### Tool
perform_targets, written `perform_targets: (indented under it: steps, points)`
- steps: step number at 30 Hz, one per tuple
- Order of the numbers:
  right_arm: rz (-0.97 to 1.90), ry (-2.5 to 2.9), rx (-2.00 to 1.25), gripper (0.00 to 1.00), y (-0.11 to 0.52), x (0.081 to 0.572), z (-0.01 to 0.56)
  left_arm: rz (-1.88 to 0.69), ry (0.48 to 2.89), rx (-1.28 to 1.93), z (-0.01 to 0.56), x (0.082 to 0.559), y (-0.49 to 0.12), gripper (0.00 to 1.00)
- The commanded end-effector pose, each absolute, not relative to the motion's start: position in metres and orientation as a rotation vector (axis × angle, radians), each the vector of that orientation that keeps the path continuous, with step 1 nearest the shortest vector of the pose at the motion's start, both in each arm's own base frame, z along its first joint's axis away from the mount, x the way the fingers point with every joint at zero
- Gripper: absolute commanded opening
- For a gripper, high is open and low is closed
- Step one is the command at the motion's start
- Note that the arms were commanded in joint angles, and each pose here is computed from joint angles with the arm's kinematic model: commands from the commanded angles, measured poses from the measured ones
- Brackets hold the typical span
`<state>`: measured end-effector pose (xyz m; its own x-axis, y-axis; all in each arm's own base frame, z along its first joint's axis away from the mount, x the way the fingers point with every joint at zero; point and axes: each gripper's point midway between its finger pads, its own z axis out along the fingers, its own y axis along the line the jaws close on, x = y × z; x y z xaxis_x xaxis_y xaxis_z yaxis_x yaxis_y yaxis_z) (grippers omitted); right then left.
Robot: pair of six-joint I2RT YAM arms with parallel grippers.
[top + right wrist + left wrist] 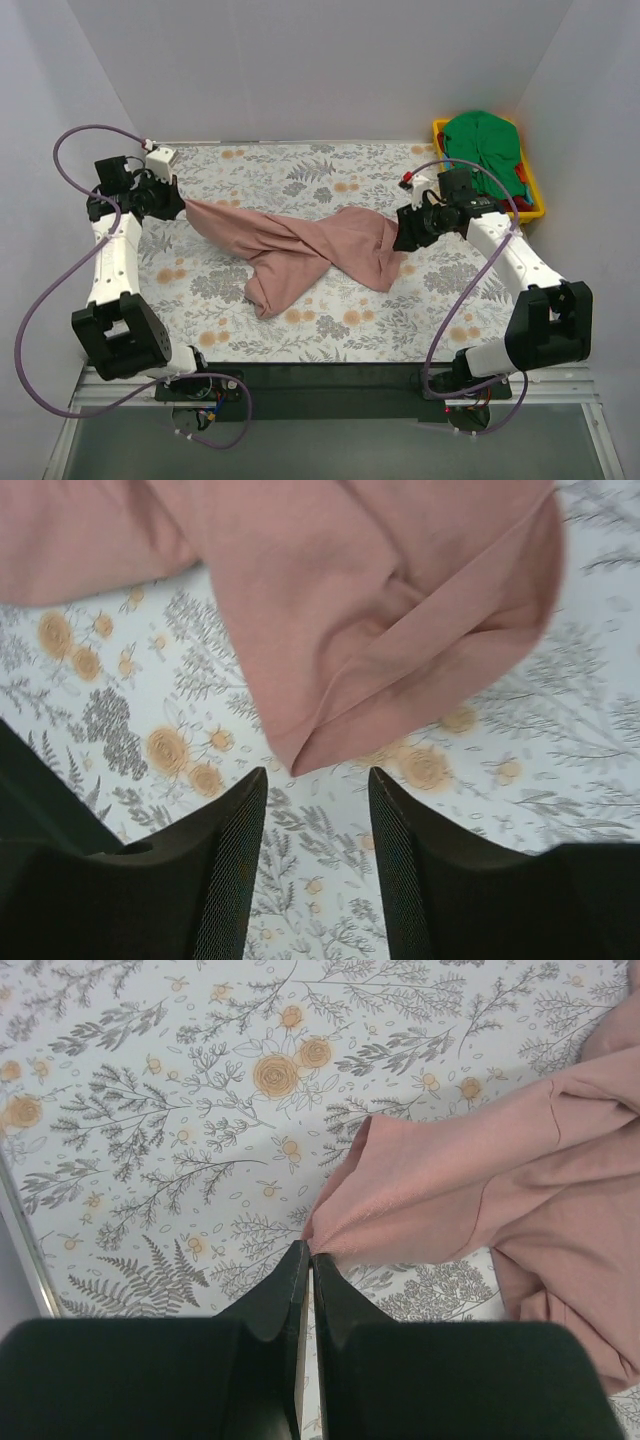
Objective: Fold and stack the t-shirts
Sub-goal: Flatten the tshirt out
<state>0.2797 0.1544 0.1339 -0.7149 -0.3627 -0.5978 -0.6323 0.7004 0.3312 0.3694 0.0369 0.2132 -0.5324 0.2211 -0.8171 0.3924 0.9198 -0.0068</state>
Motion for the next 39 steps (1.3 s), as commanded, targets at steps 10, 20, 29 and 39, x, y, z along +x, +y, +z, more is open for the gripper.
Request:
perform_targets:
  steps: [10, 20, 29, 39]
  points:
    - [0.788, 2.337, -1.001, 0.31, 0.154, 0.245, 0.118, -0.296, 2.243, 0.326, 0.181, 0.404, 0.051, 0.0]
    - [0.538, 2.397, -1.093, 0.49, 0.18, 0.241, 0.08, -0.298, 2.251, 0.341, 0.177, 0.395, 0.048, 0.0]
    - [0.543, 2.472, -1.022, 0.5, 0.188, 0.255, 0.061, -0.308, 2.249, 0.34, 0.176, 0.392, 0.046, 0.0]
    - [0.587, 2.514, -0.972, 0.02, 0.191, 0.265, 0.055, -0.284, 2.25, 0.357, 0.171, 0.386, 0.046, 0.0]
